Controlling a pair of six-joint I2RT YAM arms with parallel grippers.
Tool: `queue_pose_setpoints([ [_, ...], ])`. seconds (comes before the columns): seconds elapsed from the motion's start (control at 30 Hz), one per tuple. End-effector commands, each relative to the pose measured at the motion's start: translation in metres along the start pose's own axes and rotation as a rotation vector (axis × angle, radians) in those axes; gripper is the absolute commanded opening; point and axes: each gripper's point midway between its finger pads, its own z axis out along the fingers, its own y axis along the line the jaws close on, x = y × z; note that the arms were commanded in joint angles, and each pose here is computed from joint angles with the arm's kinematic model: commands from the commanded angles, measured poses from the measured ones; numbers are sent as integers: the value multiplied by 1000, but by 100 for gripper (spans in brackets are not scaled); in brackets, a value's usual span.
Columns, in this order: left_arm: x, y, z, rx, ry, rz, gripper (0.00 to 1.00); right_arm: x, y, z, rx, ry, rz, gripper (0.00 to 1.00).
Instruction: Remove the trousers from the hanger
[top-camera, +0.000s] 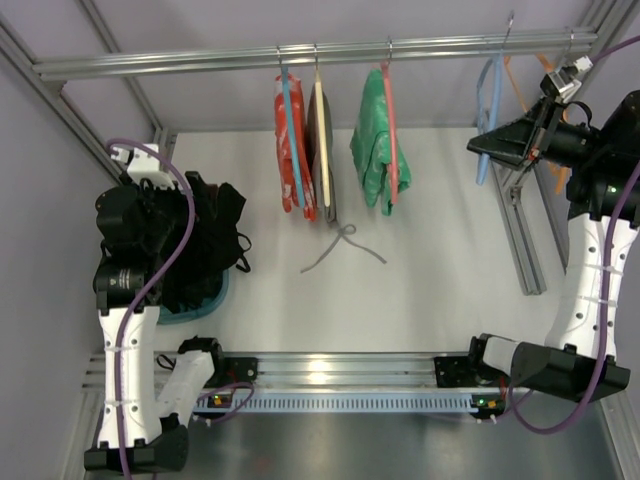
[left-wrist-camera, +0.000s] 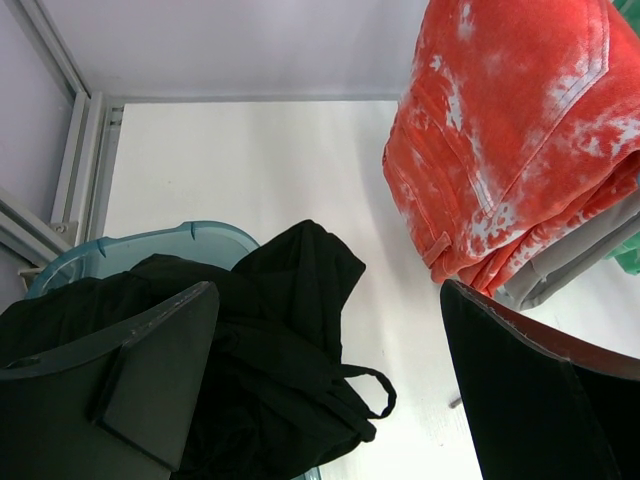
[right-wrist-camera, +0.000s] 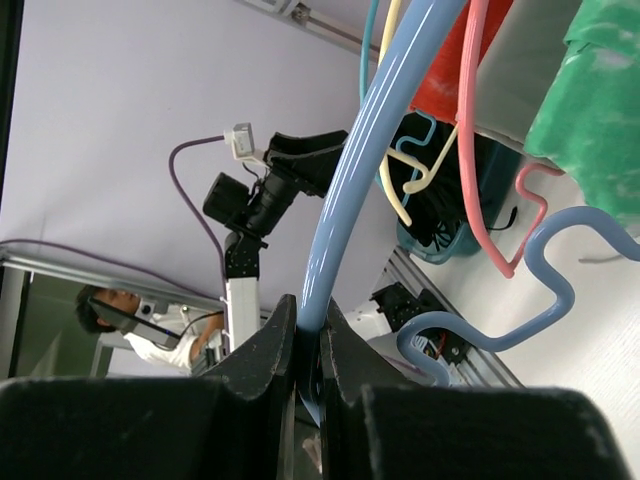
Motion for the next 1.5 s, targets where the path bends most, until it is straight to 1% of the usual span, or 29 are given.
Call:
queue_pose_setpoints([
  [0.0,-14,0,-1,-1,-61,27,98,-8,11,-6,-3,-17,-90,0],
  [0.23,-10,2,-3,-9,-59,39,98,-23,-4,-17,28,-67,-52,0],
  [0.4,-9,2,-4,-13,-61,44,98,-26,-22,-20,39,-77,3,0],
  [0.6,-7,3,-5,-16,-59,48,98,-27,-34,-24,60,-100,50,0],
  [0.73,-8,3,-5,-14,-61,42,98,-27,-42,-28,71,-117,70,4],
  [0.8,-6,2,-5,-13,-58,38,98,-25,-43,-28,71,-118,70,10],
  [0.83,-7,2,-5,-13,-59,40,98,-25,-43,-29,72,-120,67,18],
  [0.9,-5,3,-5,-16,-56,40,98,-23,-39,-29,70,-119,48,28],
  [0.93,-5,3,-5,-16,-56,40,98,-21,-35,-29,70,-121,25,38],
  [1.0,-5,3,-5,-17,-56,41,98,-19,-30,-29,71,-124,-6,47],
  [1.03,-5,3,-5,-16,-56,40,98,-19,-28,-29,73,-128,-23,59],
  [1.1,-3,1,-5,-5,-51,39,98,-15,-23,-30,86,-145,-56,71],
  [1.13,-3,1,-5,-4,-50,33,98,-15,-23,-32,106,-172,-46,86],
  [1.17,-2,1,-5,-4,-48,31,98,-14,-25,-34,123,-187,-64,96],
  [1.27,-2,1,-4,-7,-47,20,98,-16,-37,-45,185,-262,-41,99],
  [1.33,-1,2,-4,-10,-43,14,98,-20,-48,-54,229,-316,-14,99],
  [1.37,0,3,-3,-15,-41,9,98,-21,-55,-57,252,-324,-30,99],
  [1.4,1,2,-3,-13,-40,7,98,-18,-64,-60,282,-334,31,99],
  [1.43,2,3,-2,-18,-36,3,98,-21,-75,-64,344,-363,37,99],
  [1.47,1,3,-2,-16,-37,0,98,-24,-90,-69,398,-350,-14,99],
])
